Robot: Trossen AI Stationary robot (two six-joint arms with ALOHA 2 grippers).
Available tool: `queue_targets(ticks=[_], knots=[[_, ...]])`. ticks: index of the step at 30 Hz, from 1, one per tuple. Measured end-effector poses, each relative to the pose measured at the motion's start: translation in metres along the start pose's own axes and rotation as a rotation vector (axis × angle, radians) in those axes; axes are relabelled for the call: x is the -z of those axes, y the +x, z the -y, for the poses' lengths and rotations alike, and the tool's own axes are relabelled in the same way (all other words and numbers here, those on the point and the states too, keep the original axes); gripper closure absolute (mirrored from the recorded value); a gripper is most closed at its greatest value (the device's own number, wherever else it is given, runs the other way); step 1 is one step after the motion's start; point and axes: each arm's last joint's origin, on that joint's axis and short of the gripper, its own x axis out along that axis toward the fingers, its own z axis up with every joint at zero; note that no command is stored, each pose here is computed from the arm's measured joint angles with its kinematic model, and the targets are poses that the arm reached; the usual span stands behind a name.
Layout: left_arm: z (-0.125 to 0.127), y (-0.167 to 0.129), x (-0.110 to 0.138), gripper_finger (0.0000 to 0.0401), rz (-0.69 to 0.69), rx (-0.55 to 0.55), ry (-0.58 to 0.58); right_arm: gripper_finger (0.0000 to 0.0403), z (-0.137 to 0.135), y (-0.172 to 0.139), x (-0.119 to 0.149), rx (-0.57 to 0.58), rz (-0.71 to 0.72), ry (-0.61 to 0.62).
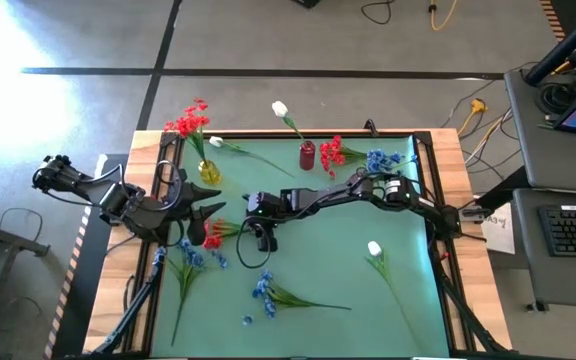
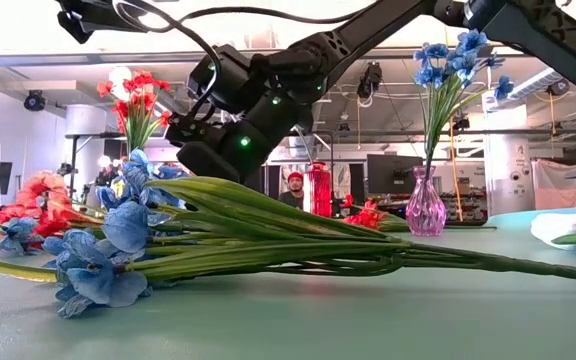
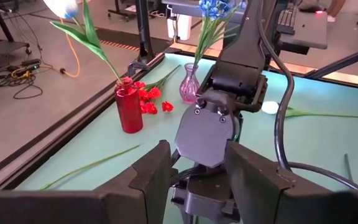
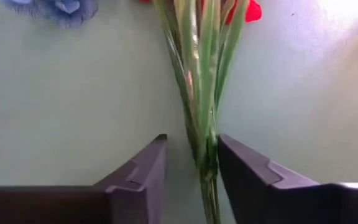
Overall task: Sort flowers into vase by color
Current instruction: Put the left red flower into the yellow vase
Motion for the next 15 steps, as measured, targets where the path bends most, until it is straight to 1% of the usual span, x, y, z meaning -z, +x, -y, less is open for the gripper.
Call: queue_targets(ticks=[4,8,10,12,15], knots=[[0.000,0.000,0.000,0.0262,0.000,0.000,0.001,0.0220,0.000,0.001,-0.002,0.004,0.025,0.009],[0.000,0.000,0.000,0.0262,0.001,-0.001,0.000,0.0209,0.001,0.010,0.003,0.003,0.024,0.008],[0.000,0.000,0.000,0.0262,0.002,0.000,-0.001,0.0214,0.001,0.011,0.004,0.004,0.024,0.006],[0.000,0.000,0.000,0.0262,0.003,0.000,0.000,0.0229,0.001,0.013,0.006,0.004,0.022,0.007],[0.001,0.000,-0.002,0.0262,0.020,0.006,0.004,0.0273,0.001,0.013,0.006,0.008,0.021,0.007]])
